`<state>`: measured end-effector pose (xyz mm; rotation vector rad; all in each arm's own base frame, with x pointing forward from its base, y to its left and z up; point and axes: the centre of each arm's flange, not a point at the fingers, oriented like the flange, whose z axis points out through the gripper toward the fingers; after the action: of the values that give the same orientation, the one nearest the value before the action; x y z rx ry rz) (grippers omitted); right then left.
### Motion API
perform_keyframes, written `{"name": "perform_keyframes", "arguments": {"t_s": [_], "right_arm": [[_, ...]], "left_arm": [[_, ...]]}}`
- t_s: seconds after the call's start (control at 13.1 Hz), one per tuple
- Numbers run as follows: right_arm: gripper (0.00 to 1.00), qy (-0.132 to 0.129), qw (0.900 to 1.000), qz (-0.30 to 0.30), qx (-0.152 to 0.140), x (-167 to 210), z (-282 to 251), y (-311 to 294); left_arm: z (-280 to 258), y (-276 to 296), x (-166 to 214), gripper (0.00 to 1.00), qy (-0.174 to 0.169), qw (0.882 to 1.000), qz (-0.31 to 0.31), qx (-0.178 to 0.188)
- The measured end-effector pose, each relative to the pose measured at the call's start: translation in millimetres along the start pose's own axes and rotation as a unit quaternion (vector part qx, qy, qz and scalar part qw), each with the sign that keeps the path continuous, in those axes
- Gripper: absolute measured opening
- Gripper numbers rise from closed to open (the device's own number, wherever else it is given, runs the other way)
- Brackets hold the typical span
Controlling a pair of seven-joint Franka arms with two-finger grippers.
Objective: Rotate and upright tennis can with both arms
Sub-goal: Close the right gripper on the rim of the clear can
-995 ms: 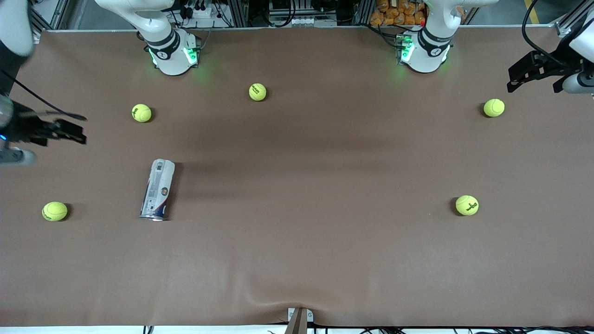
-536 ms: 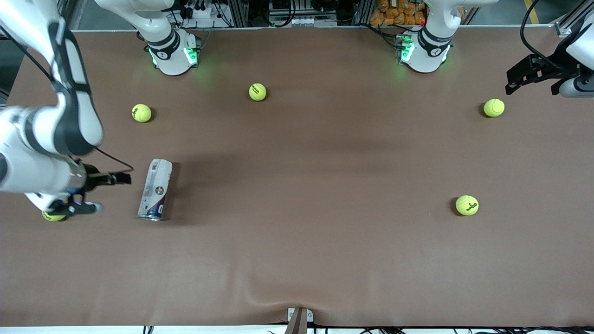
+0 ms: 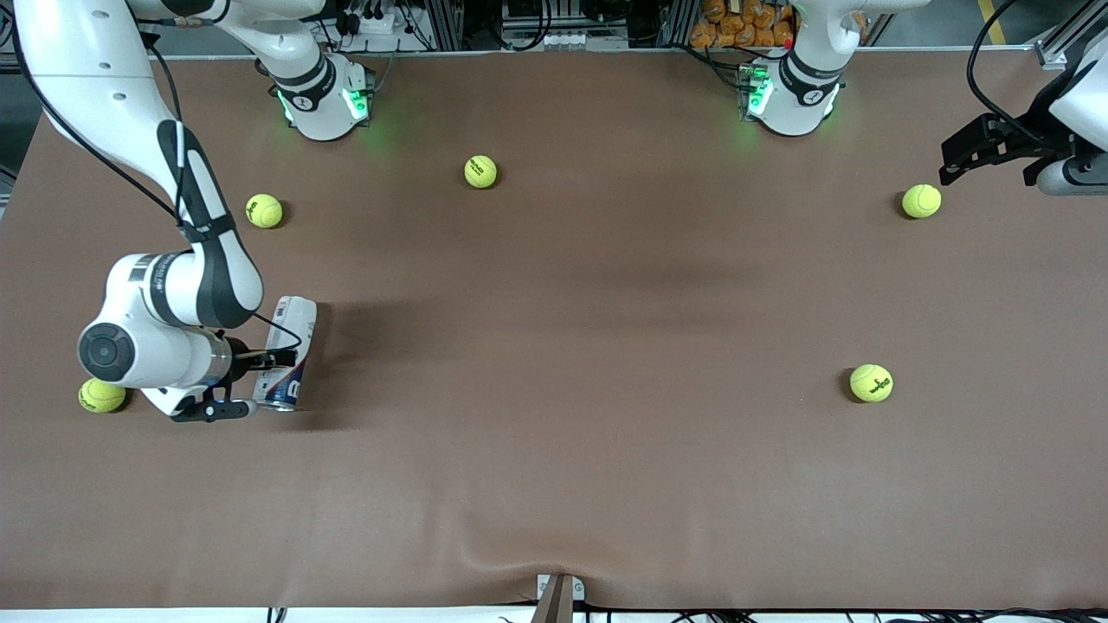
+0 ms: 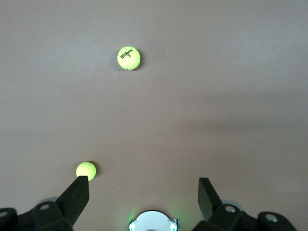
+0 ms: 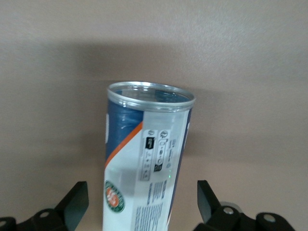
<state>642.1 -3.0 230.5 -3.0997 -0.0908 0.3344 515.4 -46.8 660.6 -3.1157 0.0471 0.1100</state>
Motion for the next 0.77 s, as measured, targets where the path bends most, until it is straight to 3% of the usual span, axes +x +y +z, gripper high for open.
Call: {"name": "perform_keyframes", "arguments": {"t_s": [0.38, 0.77], "right_arm": [[1.00, -0.017, 1.000, 0.015, 0.020, 4.7, 47.6, 0.2], [1.00, -0.024, 0.999, 0.016, 0.021, 4.2, 56.0, -0.4]], "left_arm": [[-0.2, -0.3, 0.1, 1.00, 0.001, 1.000, 0.000, 0.000], [-2.3, -0.5, -0.1, 1.00, 0.003, 1.000, -0.001, 0.000]]}}
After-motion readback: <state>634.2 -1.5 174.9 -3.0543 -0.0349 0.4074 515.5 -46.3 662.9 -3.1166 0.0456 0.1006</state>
